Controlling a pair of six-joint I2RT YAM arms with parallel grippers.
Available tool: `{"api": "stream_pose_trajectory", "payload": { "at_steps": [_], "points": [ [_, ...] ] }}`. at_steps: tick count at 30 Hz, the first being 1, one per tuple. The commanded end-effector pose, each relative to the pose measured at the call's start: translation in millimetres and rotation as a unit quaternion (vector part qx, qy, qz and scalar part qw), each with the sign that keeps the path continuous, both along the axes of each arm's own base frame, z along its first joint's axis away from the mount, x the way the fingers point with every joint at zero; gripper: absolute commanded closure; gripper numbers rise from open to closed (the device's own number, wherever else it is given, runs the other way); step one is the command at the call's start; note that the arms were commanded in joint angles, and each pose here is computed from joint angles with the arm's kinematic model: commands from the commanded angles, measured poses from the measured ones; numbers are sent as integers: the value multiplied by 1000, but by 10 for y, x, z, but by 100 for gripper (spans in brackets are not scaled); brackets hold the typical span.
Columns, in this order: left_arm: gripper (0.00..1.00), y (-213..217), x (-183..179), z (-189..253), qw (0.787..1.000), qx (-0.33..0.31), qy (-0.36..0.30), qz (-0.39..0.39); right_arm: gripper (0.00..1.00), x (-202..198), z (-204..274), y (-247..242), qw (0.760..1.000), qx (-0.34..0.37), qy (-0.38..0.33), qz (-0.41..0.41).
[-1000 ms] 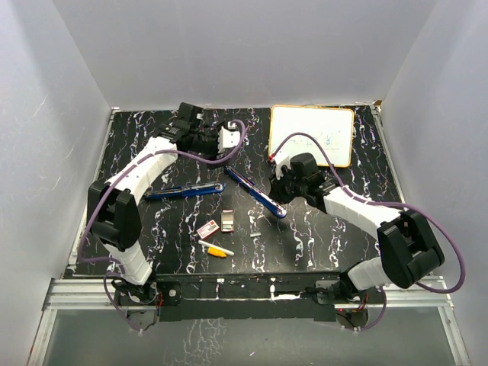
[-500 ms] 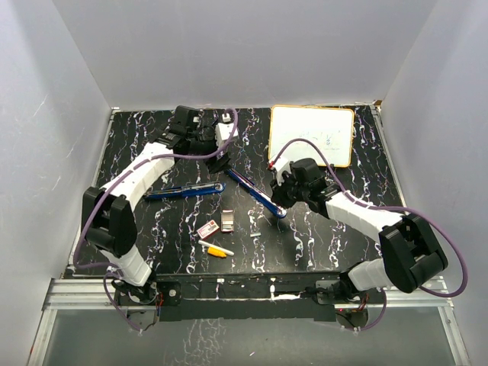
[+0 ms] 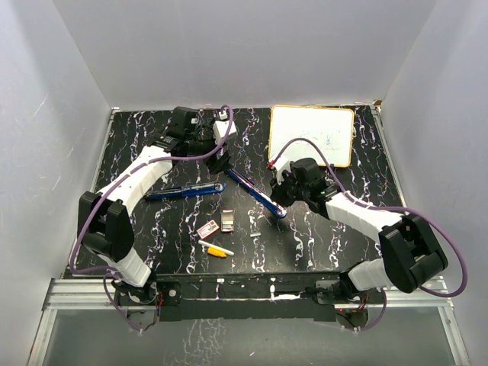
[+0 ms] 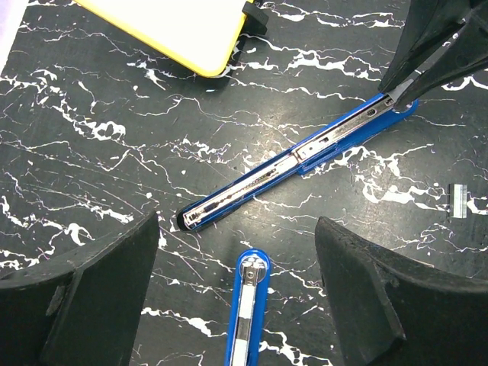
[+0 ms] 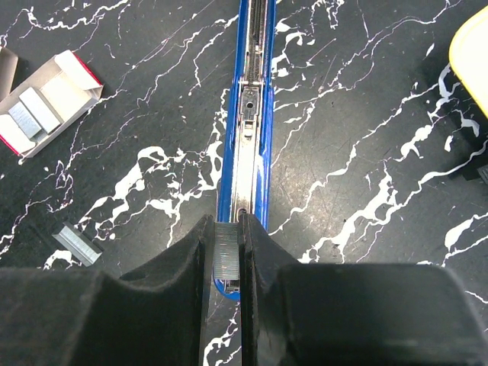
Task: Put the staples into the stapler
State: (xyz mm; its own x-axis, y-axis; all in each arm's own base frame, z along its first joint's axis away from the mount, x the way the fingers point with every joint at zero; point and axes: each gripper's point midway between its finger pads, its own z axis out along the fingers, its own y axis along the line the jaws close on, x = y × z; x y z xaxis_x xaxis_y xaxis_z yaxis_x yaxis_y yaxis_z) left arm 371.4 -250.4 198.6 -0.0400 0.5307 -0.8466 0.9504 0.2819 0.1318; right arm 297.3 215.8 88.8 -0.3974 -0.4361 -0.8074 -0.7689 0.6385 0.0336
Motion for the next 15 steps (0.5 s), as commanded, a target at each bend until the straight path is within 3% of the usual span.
{"api": "stream_pose_trajectory", "payload": {
  "at_steps": [1, 15],
  "points": [
    [19, -14, -38, 264, 1000, -18, -25, -1, 91, 112, 132, 74, 999, 14, -44, 7],
    [19, -20, -37, 294, 999, -22, -27, -3, 91, 126, -17, 120, 999, 2, -45, 26]
  ]
}}
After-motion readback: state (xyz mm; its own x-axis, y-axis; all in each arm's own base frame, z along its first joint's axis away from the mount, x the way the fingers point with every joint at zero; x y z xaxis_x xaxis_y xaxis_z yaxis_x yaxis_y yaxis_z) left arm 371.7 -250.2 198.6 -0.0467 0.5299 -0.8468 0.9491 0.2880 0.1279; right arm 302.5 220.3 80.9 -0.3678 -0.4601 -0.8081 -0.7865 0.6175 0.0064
